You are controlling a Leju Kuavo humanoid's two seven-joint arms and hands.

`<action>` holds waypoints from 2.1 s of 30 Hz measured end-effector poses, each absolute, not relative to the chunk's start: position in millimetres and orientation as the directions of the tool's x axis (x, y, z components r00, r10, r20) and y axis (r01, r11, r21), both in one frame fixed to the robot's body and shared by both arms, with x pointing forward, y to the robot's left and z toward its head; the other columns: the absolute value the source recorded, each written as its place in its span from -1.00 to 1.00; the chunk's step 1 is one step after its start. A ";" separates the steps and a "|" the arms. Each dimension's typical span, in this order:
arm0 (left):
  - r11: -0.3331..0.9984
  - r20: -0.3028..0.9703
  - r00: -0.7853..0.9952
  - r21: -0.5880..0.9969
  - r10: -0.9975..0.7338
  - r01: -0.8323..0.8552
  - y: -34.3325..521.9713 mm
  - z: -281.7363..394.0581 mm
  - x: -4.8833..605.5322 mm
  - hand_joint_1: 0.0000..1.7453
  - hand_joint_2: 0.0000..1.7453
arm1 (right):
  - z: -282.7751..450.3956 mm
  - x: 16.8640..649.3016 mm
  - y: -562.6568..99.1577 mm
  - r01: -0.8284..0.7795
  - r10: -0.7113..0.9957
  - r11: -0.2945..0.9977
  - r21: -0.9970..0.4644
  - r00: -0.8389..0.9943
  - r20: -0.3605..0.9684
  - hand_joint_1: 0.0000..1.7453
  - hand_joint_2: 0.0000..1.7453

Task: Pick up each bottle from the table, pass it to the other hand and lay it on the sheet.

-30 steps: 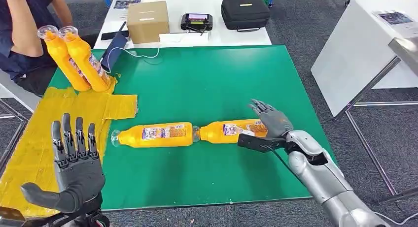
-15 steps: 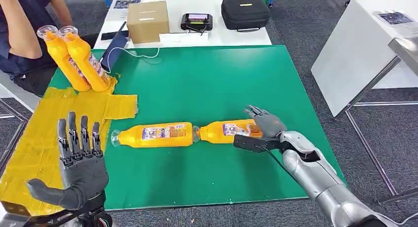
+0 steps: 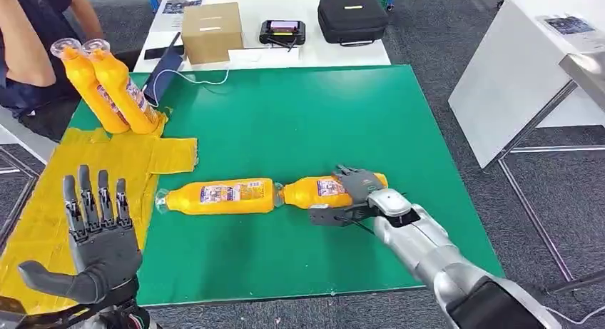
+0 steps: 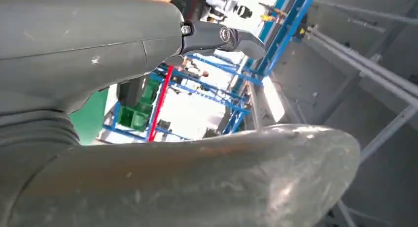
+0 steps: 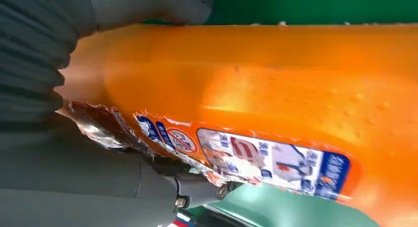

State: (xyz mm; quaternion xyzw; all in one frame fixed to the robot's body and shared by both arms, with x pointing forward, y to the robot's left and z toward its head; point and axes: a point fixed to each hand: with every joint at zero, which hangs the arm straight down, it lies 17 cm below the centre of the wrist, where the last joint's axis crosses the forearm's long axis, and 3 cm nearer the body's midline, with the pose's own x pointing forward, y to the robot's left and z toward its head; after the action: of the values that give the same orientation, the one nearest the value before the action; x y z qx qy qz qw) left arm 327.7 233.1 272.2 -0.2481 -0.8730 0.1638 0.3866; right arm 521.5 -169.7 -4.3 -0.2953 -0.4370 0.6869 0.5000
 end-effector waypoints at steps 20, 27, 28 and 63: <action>0.826 0.632 -0.537 -0.480 0.559 0.295 206.7 272.0 340.8 -1.00 -1.00 | -28.3 513.4 -227.6 -0.454 0.956 -0.118 -0.883 -0.291 0.022 1.00 1.00; 0.839 0.634 -0.563 -0.485 0.531 0.245 241.6 251.6 316.9 -1.00 -1.00 | 34.0 515.4 -165.2 -0.370 0.863 0.392 -0.842 -0.168 0.476 1.00 1.00; 0.843 0.638 -0.564 -0.479 0.525 0.243 247.2 248.8 313.9 -1.00 -1.00 | 52.2 515.9 -152.1 -0.347 0.833 0.444 -0.826 -0.179 0.523 1.00 1.00; 0.896 0.727 -0.538 -0.420 0.428 0.145 267.2 229.6 314.0 -1.00 1.00 | 245.7 429.2 11.1 -0.346 0.237 0.818 -0.460 -0.526 0.817 1.00 1.00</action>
State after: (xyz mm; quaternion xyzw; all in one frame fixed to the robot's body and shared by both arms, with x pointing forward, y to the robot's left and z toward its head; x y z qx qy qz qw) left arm 314.0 267.2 229.6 -0.1659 -0.8627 0.1567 0.4513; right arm 429.2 11.1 245.7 0.0331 -0.8204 0.3001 0.4856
